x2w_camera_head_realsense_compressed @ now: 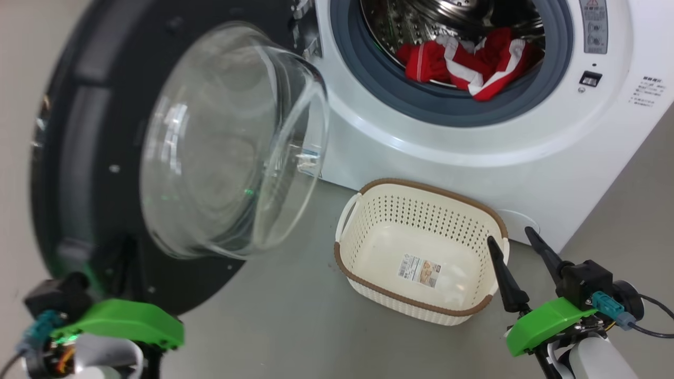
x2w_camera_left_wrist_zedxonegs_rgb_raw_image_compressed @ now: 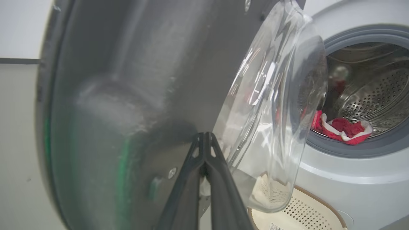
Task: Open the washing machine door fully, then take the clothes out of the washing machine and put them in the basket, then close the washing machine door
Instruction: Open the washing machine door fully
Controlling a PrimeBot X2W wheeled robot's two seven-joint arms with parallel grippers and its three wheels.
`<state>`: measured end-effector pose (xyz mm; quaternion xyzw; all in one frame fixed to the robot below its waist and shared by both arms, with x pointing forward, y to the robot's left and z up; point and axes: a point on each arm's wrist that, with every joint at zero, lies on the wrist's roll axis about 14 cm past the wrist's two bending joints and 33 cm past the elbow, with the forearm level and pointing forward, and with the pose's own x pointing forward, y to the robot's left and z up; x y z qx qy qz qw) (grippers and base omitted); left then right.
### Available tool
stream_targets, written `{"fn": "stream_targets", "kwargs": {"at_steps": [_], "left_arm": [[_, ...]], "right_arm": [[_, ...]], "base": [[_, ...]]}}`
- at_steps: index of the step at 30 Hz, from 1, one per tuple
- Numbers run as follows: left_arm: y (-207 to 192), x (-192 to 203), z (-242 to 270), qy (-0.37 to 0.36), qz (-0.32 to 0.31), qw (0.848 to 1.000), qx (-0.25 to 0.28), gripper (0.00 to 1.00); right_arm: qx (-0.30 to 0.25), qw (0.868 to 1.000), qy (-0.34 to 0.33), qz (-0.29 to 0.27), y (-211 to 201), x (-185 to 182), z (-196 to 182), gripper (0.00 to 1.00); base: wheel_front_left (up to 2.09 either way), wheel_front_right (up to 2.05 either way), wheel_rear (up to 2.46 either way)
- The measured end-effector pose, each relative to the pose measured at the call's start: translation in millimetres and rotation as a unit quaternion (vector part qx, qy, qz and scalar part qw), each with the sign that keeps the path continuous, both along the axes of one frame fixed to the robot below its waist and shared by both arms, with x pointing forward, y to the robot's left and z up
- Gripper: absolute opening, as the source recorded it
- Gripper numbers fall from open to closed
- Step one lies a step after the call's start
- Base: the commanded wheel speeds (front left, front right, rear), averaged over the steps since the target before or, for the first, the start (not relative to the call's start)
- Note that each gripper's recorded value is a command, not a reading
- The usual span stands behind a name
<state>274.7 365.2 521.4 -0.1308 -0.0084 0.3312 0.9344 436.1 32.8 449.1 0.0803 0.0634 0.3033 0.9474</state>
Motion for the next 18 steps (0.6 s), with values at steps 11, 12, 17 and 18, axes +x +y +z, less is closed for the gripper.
{"fn": "stream_targets", "kwargs": {"at_steps": [11,12,17,18], "left_arm": [[44.7,4.7,-10.3,0.004,0.049,0.999,0.0,0.0],[47.8,5.6,-10.4,0.004,0.051,0.999,0.001,0.0],[61.4,12.7,-7.4,-0.002,0.059,0.998,0.003,0.0],[64.8,13.2,-6.4,-0.003,0.064,0.998,0.006,0.0]], "right_arm": [[-0.004,1.0,0.012,0.0,-2.9,7.3,-13.0,1.0],[-0.003,1.0,0.012,0.001,-1.8,7.4,-13.1,1.0],[-0.005,1.0,0.012,0.006,-0.3,9.9,-15.6,1.0],[-0.007,1.0,0.012,0.007,-1.0,10.4,-16.7,1.0]], "base": [[0.0,0.0,0.0],[0.0,0.0,0.0],[0.0,0.0,0.0],[0.0,0.0,0.0]]}}
